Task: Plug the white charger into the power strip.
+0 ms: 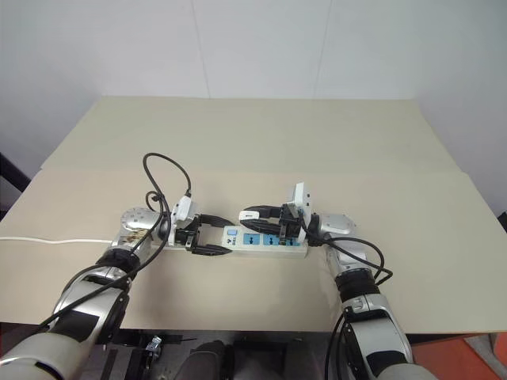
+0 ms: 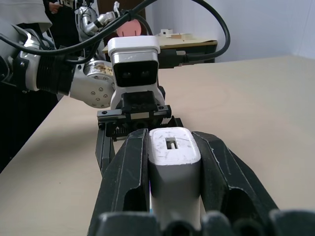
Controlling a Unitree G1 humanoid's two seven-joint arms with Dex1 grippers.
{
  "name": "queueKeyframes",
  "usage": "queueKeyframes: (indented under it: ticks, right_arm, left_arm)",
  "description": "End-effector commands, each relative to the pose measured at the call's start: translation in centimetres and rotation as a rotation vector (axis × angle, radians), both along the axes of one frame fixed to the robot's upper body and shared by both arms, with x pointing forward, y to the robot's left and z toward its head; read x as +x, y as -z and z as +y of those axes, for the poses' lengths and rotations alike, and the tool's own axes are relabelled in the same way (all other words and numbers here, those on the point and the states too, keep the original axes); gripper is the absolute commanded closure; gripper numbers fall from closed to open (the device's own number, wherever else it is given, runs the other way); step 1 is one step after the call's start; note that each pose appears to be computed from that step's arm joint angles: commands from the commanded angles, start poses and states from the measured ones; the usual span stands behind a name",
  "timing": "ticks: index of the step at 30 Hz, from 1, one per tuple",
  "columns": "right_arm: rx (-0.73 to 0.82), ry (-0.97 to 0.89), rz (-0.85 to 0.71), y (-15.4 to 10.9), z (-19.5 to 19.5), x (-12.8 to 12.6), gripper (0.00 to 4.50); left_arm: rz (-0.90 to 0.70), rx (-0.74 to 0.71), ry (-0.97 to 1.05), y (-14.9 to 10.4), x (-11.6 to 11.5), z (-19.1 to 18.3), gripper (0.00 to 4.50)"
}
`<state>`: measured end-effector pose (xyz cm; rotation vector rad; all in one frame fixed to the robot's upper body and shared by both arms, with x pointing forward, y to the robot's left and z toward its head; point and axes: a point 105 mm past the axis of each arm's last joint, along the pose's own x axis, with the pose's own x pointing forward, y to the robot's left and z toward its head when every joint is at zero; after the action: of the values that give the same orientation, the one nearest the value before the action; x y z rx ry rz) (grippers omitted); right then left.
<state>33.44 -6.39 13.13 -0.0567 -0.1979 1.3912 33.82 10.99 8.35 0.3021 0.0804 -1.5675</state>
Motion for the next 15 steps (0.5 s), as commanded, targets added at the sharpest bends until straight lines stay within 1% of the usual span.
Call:
queueKeyframes:
  ticks: [1, 6, 13, 15]
  right_arm:
    - [-0.012, -0.007, -0.022, -0.09, 0.02, 0.07, 3.38]
    - [-0.038, -0.029, -0.017, 0.07, 0.13, 0.09, 3.38]
    - [-0.038, -0.064, -0.010, 0.16, 0.59, -0.64, 3.38]
    - [-0.035, -0.050, -0.006, 0.24, 0.60, -0.42, 3.38]
  left_arm:
    - [0.059, 0.059, 0.061, 1.48, -0.95, -0.45, 1.30]
    - [0.059, 0.059, 0.065, 1.49, -0.96, -0.60, 1.30]
    - [0.055, 0.057, 0.064, 1.50, -0.94, -0.65, 1.30]
    - [0.055, 0.058, 0.063, 1.54, -0.95, -0.59, 1.30]
